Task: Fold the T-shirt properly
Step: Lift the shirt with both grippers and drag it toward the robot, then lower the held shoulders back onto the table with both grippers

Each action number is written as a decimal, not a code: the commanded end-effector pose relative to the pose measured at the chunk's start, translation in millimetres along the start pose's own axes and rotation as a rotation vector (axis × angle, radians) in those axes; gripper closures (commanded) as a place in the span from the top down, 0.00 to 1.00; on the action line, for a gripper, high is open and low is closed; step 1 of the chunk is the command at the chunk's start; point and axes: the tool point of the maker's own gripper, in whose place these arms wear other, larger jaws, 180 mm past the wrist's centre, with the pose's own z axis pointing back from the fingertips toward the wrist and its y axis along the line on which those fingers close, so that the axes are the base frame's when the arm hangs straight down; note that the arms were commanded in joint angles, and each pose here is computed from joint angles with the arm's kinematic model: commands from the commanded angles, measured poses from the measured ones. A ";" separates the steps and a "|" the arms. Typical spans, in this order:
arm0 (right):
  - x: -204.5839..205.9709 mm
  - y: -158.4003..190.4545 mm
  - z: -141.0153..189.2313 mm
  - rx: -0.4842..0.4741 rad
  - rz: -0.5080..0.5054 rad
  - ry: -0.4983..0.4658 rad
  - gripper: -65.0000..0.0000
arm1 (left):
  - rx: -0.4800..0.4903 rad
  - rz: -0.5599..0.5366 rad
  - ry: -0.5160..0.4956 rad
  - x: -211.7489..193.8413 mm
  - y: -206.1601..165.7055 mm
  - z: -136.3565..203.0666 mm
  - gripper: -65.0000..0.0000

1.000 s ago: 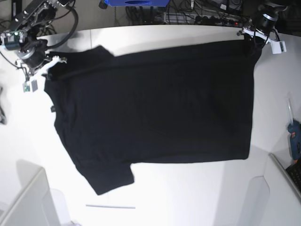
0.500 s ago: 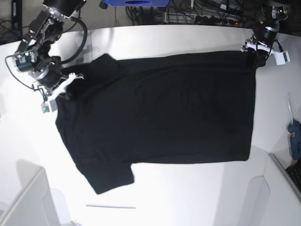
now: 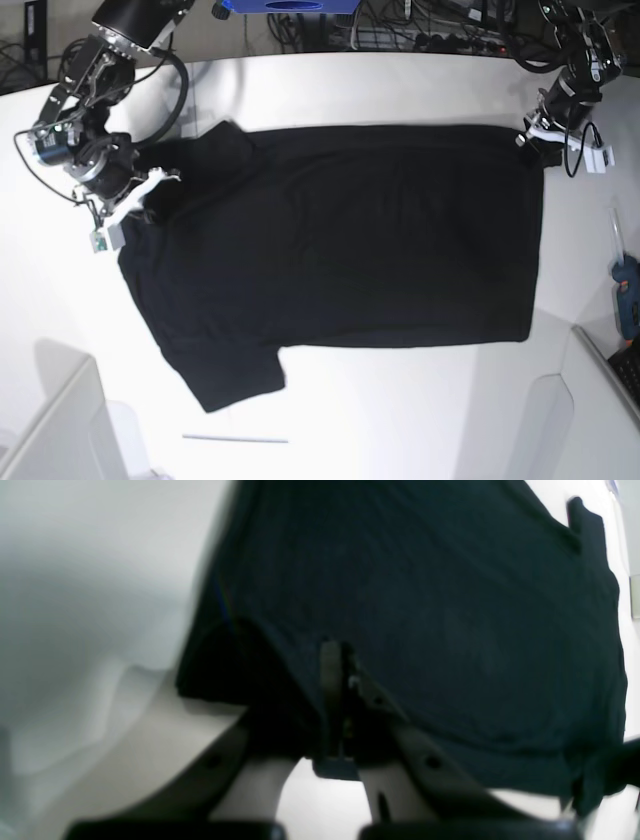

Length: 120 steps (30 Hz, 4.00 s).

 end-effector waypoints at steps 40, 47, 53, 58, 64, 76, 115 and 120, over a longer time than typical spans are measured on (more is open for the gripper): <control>43.9 -11.8 -28.7 0.041 -0.104 -0.137 0.00 | -0.021 0.064 0.019 38.1 -15.6 -47.4 0.00; 53.2 -18.7 -36.5 0.049 -0.113 -0.136 0.00 | -0.028 0.052 0.010 44.3 -19.8 -50.4 0.00; 60.3 -21.0 -37.5 0.049 -0.118 -0.169 0.00 | -0.016 0.087 0.037 36.9 -11.1 -58.0 0.00; 50.9 -20.6 -45.9 0.064 -0.144 -0.141 0.00 | -0.024 0.086 0.068 31.4 -13.8 -66.8 0.00; 48.5 -21.4 -47.2 0.065 -0.152 -0.136 0.00 | -0.044 0.055 0.089 29.8 -24.1 -72.5 0.00; 42.2 -19.1 -3.9 -0.014 -0.038 -0.156 0.00 | -0.045 -0.069 0.066 22.2 -35.7 -31.9 0.00; -92.8 -59.2 111.5 -0.193 -0.181 -0.007 0.00 | 0.182 -0.135 0.218 -66.7 35.4 76.5 0.00; -102.1 -47.0 108.6 -0.157 -0.164 0.011 0.00 | 0.120 -0.188 0.209 -67.0 25.5 75.5 0.00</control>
